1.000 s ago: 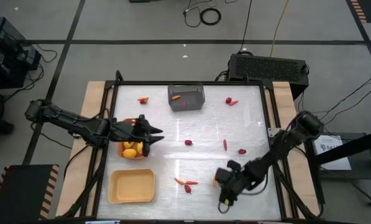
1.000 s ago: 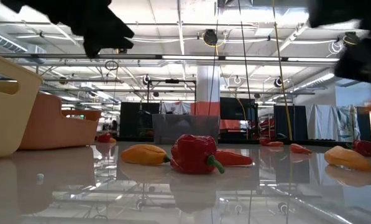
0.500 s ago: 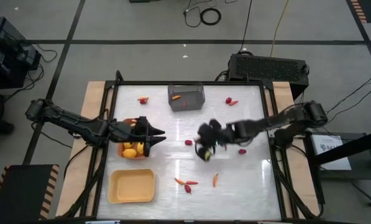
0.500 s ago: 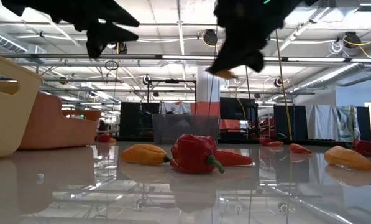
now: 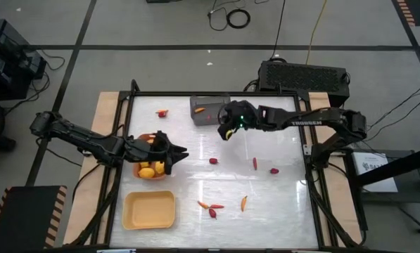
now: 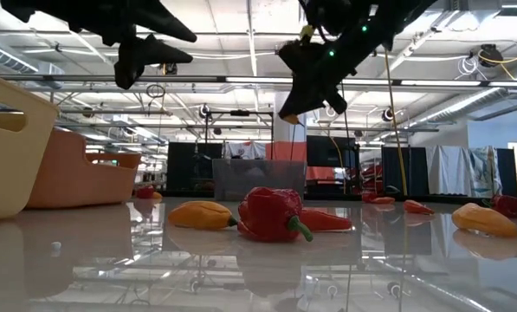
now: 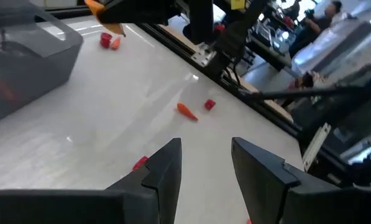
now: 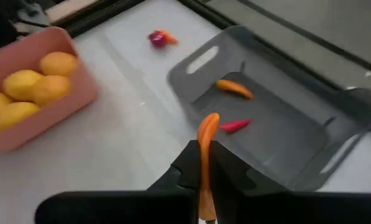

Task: Sort produce into baskets
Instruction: Put the orange chili pepper into the black bin, then put the red bell pepper into the black bin

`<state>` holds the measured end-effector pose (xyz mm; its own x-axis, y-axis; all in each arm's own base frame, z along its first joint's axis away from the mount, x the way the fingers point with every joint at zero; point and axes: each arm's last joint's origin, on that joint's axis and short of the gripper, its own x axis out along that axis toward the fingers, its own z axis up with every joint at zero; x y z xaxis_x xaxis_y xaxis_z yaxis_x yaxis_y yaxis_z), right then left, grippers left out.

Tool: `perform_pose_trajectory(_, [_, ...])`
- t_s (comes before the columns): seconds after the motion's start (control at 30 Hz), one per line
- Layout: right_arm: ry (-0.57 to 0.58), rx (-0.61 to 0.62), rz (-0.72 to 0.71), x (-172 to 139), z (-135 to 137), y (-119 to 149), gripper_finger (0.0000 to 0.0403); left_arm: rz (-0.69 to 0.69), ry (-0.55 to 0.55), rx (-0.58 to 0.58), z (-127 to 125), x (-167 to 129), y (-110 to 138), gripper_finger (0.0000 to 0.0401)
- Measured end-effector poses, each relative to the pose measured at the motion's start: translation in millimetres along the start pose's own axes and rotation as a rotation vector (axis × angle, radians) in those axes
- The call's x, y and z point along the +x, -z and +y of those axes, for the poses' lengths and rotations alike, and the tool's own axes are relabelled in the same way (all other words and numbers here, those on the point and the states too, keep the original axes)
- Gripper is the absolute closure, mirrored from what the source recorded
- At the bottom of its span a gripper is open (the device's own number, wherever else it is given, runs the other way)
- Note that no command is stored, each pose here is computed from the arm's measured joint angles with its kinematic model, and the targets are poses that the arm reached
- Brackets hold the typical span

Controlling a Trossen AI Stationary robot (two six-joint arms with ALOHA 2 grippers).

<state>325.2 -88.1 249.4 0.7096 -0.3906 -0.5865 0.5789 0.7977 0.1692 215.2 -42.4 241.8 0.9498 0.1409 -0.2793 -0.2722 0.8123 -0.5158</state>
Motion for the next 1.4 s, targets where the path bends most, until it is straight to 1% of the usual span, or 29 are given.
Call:
perform_pose_trajectory(0.3, [0.066,-0.139,-0.066,10,-29,-15,0.0374,-0.082,-0.087,-0.08,2,0,-2,0.0253])
perform_pose_trajectory(0.4, [0.076,-0.139,-0.061,20,-38,-14,0.0374,-0.118,-0.124,-0.112,4,0,-3,0.0253])
perform_pose_trajectory(0.53, [0.042,-0.132,-0.047,39,-48,-11,0.0372,-0.169,-0.167,-0.151,5,-1,-5,0.0253])
perform_pose_trajectory(0.6, [0.047,-0.147,-0.052,46,-51,-9,0.0367,-0.2,-0.186,-0.162,5,-1,-7,0.0253])
perform_pose_trajectory(0.73, [0.062,-0.193,-0.059,50,-58,-10,0.0351,-0.274,-0.197,-0.191,4,-1,-12,0.0253])
perform_pose_trajectory(0.8, [0.074,-0.205,-0.055,50,-62,-11,0.0339,-0.309,-0.201,-0.208,5,-1,-16,0.0253])
perform_pose_trajectory(0.93, [0.091,-0.193,-0.054,51,-72,-13,0.0313,-0.374,-0.224,-0.236,8,0,-23,0.0253])
perform_pose_trajectory(1.07, [0.028,-0.177,-0.038,51,-82,-14,0.0288,-0.424,-0.236,-0.259,10,0,-28,0.0253])
perform_pose_trajectory(1.13, [0.028,-0.181,-0.041,50,-85,-15,0.0276,-0.446,-0.235,-0.271,10,-1,-30,0.0253])
perform_pose_trajectory(1.27, [0.045,-0.192,-0.034,38,-91,-20,0.0257,-0.461,-0.238,-0.277,9,-1,-31,0.0253])
perform_pose_trajectory(1.33, [0.058,-0.188,0.012,28,-94,-20,0.025,-0.459,-0.244,-0.268,10,-1,-30,0.0253])
perform_pose_trajectory(1.4, [0.075,-0.167,0.058,15,-99,-20,0.0244,-0.443,-0.262,-0.236,11,0,-29,0.0253])
